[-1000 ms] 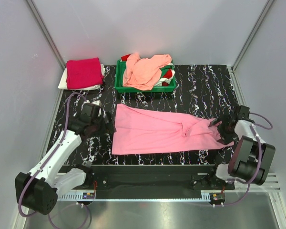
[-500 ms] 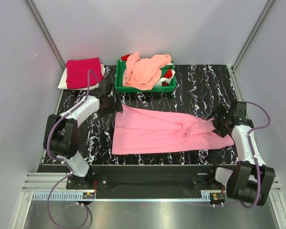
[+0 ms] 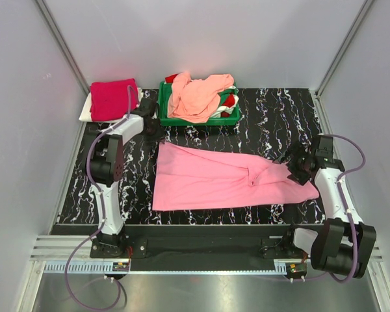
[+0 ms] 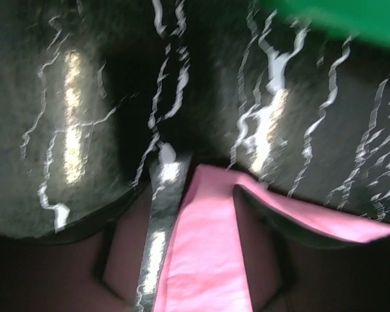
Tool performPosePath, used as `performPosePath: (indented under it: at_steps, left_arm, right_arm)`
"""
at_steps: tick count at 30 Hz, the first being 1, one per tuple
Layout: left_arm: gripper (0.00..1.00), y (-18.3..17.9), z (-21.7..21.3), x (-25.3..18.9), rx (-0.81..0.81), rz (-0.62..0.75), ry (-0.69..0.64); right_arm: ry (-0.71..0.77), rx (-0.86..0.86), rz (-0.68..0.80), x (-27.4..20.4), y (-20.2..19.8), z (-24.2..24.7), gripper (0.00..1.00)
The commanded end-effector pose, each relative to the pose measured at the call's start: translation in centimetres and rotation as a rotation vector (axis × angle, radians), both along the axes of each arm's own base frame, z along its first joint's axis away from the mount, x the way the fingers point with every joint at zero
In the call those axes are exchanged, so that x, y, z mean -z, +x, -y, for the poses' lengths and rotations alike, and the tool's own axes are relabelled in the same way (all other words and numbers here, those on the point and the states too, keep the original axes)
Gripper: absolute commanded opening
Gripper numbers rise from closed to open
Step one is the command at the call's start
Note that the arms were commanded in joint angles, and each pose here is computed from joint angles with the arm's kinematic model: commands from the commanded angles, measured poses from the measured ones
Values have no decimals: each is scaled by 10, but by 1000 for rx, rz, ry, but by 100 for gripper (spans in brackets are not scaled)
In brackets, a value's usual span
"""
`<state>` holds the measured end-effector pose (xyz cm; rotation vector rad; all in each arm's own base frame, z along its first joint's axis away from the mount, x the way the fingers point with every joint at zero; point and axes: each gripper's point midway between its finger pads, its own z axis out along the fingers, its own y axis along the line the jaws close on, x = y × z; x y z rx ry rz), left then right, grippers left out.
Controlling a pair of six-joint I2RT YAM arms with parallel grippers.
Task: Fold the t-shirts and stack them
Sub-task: Fold the tshirt
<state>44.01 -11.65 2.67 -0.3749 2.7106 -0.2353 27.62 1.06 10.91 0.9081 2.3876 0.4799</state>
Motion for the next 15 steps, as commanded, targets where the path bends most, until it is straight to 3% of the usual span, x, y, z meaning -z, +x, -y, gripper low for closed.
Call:
performPosePath:
  at_steps: [1,4,6,15]
  left_arm:
    - [38,20,13,-6,37,46,-59]
    - [10,21,18,-5,42,51,-85]
    - [3,18,18,-3,42,54,-89]
    - [0,9,19,-10,47,69,-104]
  right_arm:
    - [-8,-58,40,-14,8,-8,91]
    - [-9,-79,-7,0,3,-18,89]
    - [0,-105,-45,13,4,-28,87]
    - [-26,-219,-146,46,19,-71,75]
